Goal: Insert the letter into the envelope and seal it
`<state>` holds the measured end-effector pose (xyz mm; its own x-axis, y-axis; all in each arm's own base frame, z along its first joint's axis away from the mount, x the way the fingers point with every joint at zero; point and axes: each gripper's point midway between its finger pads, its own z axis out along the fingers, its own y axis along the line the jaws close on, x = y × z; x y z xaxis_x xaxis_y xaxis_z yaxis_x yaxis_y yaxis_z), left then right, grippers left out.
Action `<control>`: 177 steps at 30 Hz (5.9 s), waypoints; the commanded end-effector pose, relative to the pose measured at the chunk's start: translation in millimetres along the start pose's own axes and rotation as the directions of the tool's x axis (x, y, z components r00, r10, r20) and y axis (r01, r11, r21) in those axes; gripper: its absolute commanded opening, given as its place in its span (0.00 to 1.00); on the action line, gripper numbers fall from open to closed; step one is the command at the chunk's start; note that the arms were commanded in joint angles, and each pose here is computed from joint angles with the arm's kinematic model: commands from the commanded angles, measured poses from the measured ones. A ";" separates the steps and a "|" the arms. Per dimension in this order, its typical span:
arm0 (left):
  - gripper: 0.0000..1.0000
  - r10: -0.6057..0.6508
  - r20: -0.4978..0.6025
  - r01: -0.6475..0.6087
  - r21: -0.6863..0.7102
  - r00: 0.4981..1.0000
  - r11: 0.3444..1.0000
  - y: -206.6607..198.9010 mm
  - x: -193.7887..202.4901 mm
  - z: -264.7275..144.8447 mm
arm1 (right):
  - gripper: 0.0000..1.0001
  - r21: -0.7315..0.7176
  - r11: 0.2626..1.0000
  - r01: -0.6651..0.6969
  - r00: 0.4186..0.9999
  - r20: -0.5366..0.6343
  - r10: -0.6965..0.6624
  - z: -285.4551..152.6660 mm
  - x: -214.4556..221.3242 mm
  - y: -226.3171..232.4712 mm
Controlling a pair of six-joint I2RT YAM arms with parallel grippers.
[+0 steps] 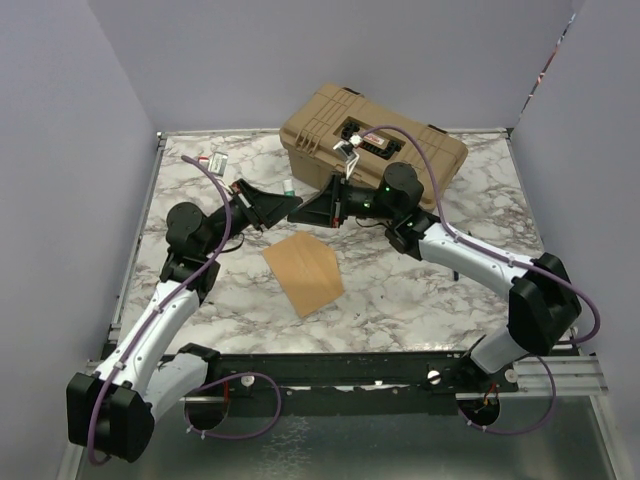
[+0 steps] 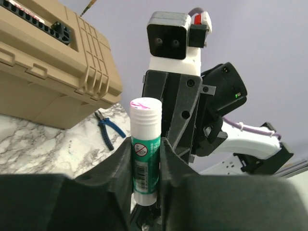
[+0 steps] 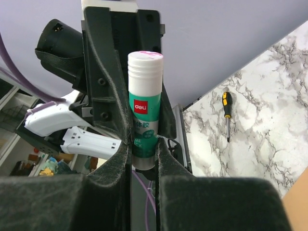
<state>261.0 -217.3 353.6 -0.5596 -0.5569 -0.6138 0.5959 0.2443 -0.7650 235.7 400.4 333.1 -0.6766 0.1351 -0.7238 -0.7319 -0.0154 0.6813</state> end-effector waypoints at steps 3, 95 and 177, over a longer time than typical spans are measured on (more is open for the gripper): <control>0.00 0.026 -0.014 -0.026 0.003 1.000 1.000 3.1 5.8 -2.0 | 0.20 -0.019 0.999 0.028 0.999 -0.046 -0.029 1.2 1.2 4.2; 0.00 0.743 -0.432 -0.703 0.286 0.511 0.651 17.3 48.6 -1.4 | 0.00 0.405 0.895 0.186 0.982 -0.073 -0.171 -103.6 -152.2 26.1; 0.02 0.513 -0.139 -0.521 -0.406 0.847 0.751 34.8 -23.0 -27.5 | 0.51 0.965 0.092 0.244 0.950 -0.257 0.180 -225.8 151.1 -230.0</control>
<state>279.5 -176.1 329.8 -0.2766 -0.2293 -0.9332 0.5027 0.7931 -0.3438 279.7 196.4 21.7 -0.7981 -0.1425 -0.5854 -0.1584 0.9871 -0.0243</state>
